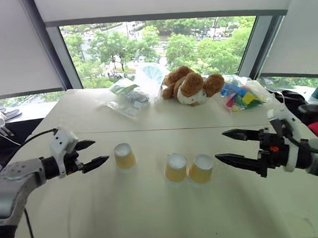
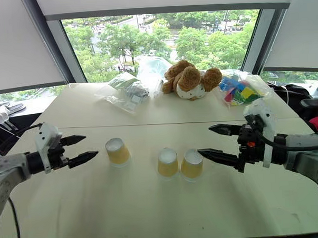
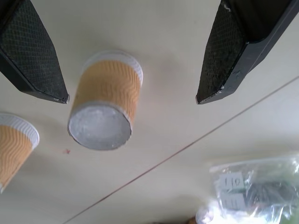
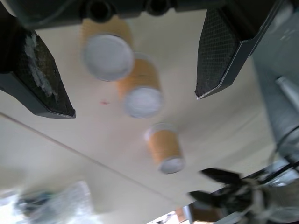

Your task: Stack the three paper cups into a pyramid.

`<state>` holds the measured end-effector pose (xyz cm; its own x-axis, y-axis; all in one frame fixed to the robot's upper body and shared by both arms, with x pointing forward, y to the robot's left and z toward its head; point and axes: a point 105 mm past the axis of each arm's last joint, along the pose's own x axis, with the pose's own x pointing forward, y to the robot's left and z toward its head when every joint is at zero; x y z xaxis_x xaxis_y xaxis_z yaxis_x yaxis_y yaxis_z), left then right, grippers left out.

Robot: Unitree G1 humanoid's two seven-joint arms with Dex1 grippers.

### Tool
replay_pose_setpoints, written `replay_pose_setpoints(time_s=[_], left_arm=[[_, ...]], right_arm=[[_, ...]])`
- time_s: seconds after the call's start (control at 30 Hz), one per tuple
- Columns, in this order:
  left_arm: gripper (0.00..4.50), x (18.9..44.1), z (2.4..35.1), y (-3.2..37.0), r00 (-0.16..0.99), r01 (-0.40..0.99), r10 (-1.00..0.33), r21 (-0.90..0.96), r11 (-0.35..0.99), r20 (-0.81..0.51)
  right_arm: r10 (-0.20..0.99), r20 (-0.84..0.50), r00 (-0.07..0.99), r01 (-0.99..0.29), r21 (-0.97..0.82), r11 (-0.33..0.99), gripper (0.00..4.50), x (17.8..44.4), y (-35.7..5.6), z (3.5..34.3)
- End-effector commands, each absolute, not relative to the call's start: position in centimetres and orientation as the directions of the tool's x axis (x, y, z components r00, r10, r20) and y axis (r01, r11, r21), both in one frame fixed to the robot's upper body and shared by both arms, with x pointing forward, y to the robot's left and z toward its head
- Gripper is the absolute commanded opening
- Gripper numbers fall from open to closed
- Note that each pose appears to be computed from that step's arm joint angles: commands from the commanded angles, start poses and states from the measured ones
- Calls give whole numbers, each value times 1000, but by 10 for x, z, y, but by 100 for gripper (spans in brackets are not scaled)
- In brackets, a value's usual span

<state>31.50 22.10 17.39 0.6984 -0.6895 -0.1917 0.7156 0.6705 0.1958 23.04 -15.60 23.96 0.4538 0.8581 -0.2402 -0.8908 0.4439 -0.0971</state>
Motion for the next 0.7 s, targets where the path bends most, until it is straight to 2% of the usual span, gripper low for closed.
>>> replay_pose_setpoints(time_s=[0.03, 0.1, 0.33, 0.63, 0.7], left_arm=[[450, 323, 170, 207, 645, 764, -741, 202, 614, -188], [450, 327, 167, 201, 620, 784, -761, 191, 591, -188], [450, 340, 164, 182, 571, 818, -802, 213, 535, -175], [450, 354, 160, 174, 577, 810, -802, 232, 538, -155], [396, 355, 159, 173, 578, 809, -802, 233, 539, -151]], right_arm=[[904, -265, 334, -941, -38, 337, 445, 214, -130, 230], [912, -274, 305, -950, -17, 312, 445, 211, -124, 225], [912, -260, 317, -947, -34, 320, 445, 216, -116, 221], [893, -241, 379, -925, -64, 375, 445, 222, -121, 223], [887, -243, 393, -919, -70, 388, 450, 223, -123, 223]])
